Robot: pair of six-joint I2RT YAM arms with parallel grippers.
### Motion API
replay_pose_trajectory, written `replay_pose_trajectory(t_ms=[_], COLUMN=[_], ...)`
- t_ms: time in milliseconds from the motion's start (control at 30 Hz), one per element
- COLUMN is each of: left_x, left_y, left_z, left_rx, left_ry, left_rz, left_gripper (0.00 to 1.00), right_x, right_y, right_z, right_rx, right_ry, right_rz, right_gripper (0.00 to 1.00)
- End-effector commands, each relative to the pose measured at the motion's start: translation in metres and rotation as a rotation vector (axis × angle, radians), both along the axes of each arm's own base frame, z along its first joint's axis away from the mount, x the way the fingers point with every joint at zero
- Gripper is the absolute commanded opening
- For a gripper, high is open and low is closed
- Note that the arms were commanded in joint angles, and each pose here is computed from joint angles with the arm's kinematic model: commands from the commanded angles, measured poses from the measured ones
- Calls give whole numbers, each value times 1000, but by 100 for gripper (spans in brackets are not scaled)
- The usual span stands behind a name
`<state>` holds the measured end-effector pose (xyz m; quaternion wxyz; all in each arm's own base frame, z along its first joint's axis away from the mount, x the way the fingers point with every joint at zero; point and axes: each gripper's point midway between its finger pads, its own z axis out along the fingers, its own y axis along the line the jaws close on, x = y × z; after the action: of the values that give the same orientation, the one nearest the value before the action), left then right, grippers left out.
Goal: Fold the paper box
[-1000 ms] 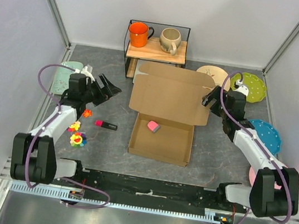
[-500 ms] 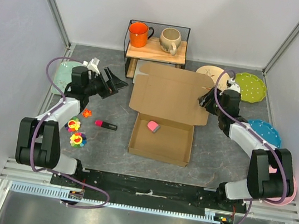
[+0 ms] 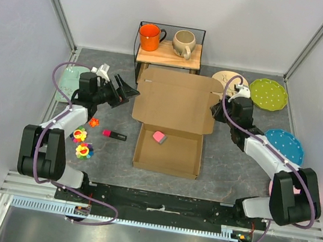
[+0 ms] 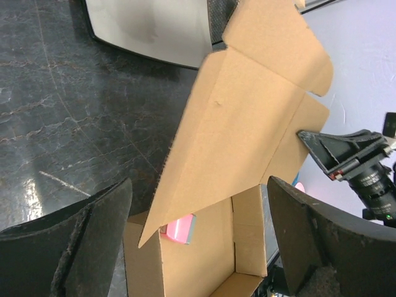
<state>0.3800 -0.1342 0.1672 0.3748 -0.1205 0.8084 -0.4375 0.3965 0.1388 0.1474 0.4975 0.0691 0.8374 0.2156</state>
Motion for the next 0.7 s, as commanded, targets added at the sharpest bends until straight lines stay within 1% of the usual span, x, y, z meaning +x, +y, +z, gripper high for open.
replay_pose_trajectory(t_ms=[0,200,400,533,600,667], left_x=[7,13,19,21,22,25], left_y=[5,18,2,-13,-14,-16], left_z=[10,3,-5,-12,-14,-15], left_rx=[65,170,197,214,231,240], left_ry=[-55,-72,-86,-86,-87,-88], left_rz=[8,43,-13,-55,-51,-53], left_gripper=[96,97,97,93,91,85], right_x=[-3,-9,-11,-13,-14,-15], right_y=[6,11,19,21,22,26], right_z=[37,46,48,50,52,51], right_rx=[-33,-51,-48,-52,-57,-64], right_ry=[-107,-131,-136,-139,-144,-141], right_rz=[28,48,72,81,85,97], right_gripper=[20,19,19,18,19,19])
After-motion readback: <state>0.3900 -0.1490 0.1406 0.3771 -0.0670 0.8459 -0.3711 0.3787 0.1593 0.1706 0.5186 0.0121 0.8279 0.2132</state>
